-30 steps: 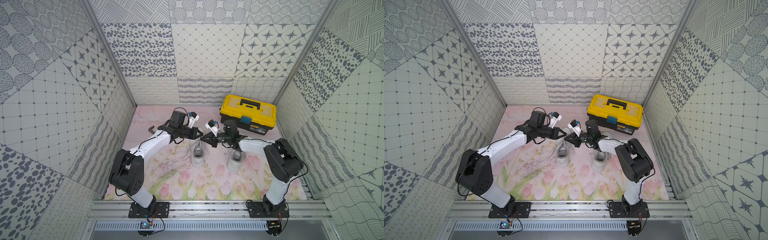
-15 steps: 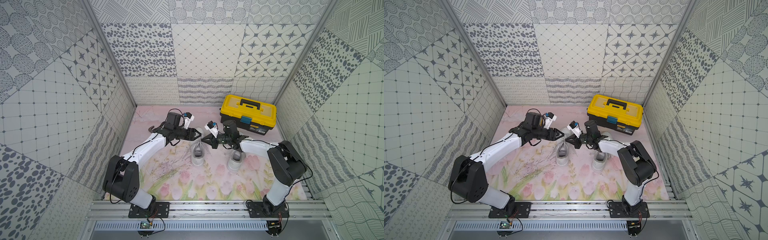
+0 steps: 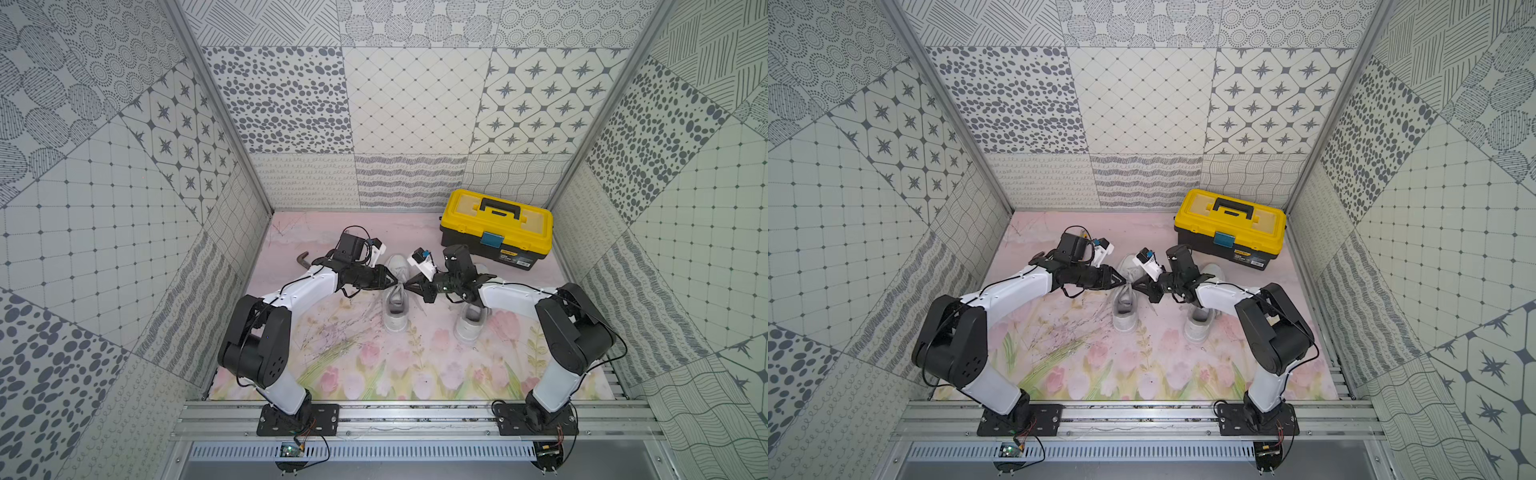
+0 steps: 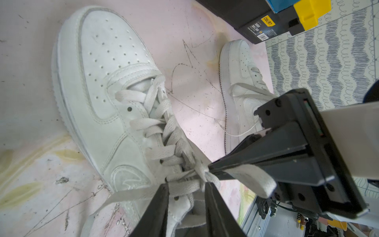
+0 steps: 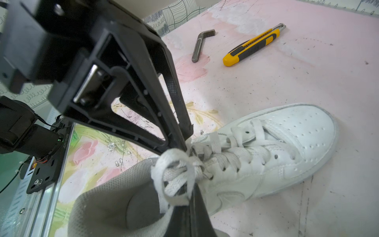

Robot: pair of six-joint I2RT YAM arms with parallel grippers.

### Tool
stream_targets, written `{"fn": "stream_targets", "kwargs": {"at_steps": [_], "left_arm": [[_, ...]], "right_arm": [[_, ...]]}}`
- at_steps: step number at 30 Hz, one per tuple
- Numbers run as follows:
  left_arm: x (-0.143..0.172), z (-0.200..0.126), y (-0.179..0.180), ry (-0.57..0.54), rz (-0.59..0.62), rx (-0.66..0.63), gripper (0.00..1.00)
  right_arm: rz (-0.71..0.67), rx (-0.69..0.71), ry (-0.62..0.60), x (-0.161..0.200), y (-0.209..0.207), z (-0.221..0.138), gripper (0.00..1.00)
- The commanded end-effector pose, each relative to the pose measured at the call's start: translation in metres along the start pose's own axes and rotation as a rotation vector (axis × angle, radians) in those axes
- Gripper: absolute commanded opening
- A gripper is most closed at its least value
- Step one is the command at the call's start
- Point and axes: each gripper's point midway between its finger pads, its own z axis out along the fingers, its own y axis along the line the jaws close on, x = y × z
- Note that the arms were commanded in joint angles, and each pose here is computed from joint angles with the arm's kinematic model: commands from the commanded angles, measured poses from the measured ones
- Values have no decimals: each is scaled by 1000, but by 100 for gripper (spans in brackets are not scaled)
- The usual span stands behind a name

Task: Tie the shoes
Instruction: Tie the shoelace on the shoe.

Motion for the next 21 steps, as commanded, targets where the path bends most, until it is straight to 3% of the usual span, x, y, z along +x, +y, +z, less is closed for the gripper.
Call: {"fn": "stream_targets", "kwargs": {"at_steps": [1,11,21], "left_arm": [[3,1,-9,13,-36,69,34],[2,-1,-20,-2,-37,116,34],[-1,-2,-30,-9,-16,135,34]], "right_arm": [[-38,7,-23,-7,6,-4,0],[-44,7,-18,-8,8,0,0],[-48,9,-25,-12,9,-1,12]]}}
